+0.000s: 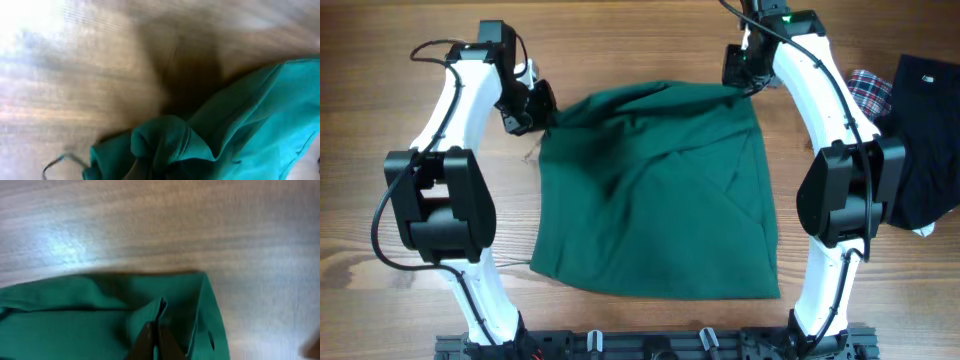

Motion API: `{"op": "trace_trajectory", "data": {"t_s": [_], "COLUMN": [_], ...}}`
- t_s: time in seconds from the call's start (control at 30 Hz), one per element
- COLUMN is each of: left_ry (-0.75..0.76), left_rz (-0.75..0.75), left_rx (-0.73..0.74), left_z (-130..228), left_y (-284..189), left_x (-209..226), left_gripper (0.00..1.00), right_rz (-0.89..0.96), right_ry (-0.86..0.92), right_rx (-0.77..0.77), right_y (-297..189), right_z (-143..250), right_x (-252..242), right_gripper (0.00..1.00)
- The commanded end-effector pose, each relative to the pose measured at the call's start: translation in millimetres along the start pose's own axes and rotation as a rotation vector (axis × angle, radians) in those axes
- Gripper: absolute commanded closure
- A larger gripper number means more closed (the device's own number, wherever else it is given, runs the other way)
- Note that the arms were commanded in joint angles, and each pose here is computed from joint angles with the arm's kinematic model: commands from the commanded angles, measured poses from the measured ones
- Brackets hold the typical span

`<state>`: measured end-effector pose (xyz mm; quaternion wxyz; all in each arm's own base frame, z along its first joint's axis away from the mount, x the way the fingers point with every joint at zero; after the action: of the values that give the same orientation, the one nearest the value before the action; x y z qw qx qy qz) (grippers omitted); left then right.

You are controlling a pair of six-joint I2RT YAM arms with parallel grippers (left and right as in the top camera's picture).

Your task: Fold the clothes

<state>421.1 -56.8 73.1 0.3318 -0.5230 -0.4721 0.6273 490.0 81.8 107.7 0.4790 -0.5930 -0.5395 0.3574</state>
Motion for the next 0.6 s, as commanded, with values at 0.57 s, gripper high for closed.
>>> {"op": "trace_trajectory", "data": {"t_s": [0.57], "left_ry": [-0.015], "left_rz": [-0.053], "left_rx": [0.297], "left_z": [86], "left_y": [-41], "left_x": [5], "left_gripper": [0.96], "right_rz": [0.141], "right_ry": [0.082], "right_rx": [0.309], "right_y": [-85], "right_z": [91], "right_x": [-37], "right_gripper": [0.96]}}
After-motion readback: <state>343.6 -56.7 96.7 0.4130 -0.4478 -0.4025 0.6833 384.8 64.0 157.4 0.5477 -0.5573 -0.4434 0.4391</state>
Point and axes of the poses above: each gripper's point midway between its finger pads, its own y axis out along the fingers, its own x axis along the line the jaws close on, z = x × y, the point moved 1 cm from there along -y, back along the fingers, and after that the axes turned 3 degrees about y, right-handed, at the moved point
